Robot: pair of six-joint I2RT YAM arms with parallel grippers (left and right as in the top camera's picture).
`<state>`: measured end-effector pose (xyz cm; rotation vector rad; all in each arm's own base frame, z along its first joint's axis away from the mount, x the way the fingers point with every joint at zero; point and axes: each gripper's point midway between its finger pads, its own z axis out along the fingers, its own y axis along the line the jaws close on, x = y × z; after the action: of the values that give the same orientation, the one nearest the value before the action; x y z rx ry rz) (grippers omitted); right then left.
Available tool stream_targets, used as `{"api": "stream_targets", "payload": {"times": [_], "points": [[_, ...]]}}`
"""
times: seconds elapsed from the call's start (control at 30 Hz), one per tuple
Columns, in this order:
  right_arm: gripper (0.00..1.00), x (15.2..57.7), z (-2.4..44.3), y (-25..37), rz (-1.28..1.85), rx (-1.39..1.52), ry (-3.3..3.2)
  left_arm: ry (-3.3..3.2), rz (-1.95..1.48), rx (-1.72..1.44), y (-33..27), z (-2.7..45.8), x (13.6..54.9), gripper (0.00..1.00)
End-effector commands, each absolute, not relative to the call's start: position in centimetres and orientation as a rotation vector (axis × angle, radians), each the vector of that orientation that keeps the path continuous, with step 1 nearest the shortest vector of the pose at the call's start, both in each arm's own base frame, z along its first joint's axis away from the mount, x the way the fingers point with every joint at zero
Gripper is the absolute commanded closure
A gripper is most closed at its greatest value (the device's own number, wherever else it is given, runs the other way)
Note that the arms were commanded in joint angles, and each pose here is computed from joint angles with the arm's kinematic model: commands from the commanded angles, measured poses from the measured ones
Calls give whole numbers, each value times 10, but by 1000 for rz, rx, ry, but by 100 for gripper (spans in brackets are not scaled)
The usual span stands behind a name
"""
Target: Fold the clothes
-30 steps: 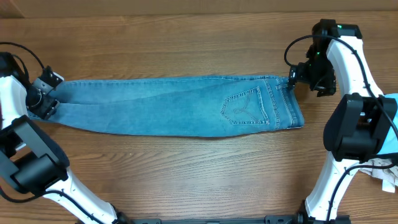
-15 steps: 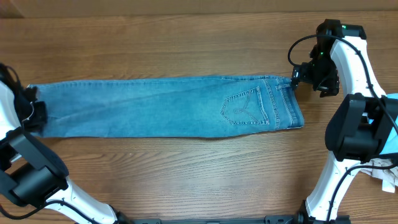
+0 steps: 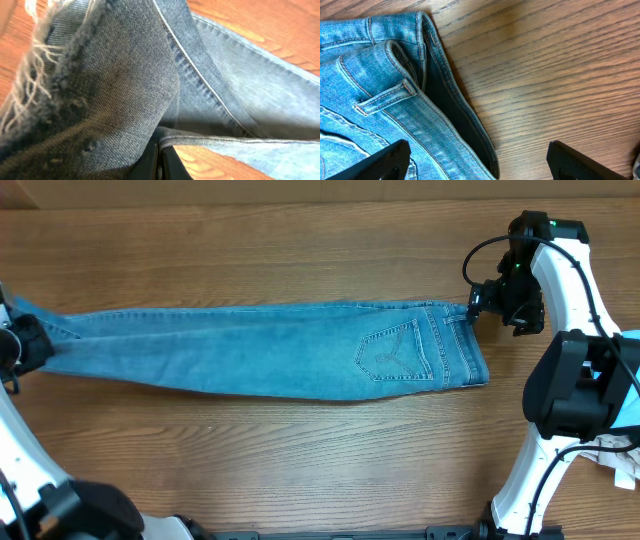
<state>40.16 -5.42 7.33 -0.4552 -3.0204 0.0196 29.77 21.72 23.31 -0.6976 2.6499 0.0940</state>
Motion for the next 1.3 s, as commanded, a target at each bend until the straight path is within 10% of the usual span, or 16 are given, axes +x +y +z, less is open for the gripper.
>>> {"api": "stream_targets", "payload": {"times": [0.0,0.23,0.6,0.67,0.73,1.27], "points": [[8,402,78,-54,8,-458,-3035,2713,0,-807,200,227,279,96],[8,402,78,-54,8,-458,-3034,2689,-483,-841,132,241,274,96],[8,401,78,-54,9,-457,-3031,1850,-376,-1974,201,251,312,96],[8,401,78,-54,8,-457,-3030,1804,-360,-2044,199,247,311,75],[8,401,78,-53,2,-457,-3027,1765,-377,-2062,199,247,320,0],[8,399,78,-53,4,-456,-3022,2294,862,-1542,324,163,263,5]]}}
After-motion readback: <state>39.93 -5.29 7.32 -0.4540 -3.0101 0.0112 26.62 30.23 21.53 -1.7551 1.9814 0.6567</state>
